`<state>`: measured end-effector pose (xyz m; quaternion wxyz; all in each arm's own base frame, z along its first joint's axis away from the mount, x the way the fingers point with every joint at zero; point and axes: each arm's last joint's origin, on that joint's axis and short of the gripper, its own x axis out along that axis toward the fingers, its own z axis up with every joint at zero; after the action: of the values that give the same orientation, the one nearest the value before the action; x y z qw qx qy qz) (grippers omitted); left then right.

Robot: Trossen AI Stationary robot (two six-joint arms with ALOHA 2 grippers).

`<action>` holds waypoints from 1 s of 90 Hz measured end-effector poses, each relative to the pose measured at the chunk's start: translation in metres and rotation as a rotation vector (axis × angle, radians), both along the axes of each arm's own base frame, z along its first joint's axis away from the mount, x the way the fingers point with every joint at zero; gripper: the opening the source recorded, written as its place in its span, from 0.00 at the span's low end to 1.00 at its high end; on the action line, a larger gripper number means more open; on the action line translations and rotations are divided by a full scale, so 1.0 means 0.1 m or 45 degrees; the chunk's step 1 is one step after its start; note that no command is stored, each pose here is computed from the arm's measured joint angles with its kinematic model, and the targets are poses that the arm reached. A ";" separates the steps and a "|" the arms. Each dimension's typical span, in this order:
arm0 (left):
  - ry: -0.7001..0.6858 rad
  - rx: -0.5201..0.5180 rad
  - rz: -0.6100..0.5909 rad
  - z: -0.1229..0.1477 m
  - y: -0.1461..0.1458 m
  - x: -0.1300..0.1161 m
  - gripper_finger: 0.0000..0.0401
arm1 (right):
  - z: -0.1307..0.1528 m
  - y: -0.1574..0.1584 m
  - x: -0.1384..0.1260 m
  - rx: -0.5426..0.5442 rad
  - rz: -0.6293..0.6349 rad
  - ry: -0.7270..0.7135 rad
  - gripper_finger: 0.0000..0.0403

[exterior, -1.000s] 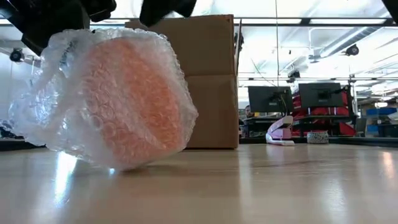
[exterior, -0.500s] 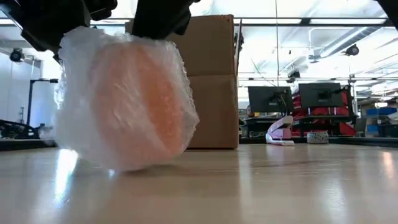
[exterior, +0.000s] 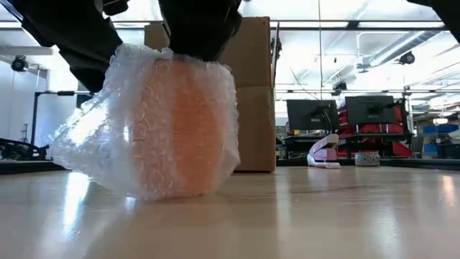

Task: Wrap mug
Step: Wrap the orange mug with transparent bubble wrap

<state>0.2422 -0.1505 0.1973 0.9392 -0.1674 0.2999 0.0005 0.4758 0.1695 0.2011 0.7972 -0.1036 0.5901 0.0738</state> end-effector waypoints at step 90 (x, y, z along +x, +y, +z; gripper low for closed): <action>0.018 -0.032 -0.042 0.00 -0.02 0.00 0.00 | -0.32 0.02 0.14 0.008 0.018 -0.027 0.01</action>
<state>0.2419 -0.1520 0.1974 0.9347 -0.1741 0.3093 -0.0176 0.4903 0.1711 0.1695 0.8033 -0.1060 0.5806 0.0799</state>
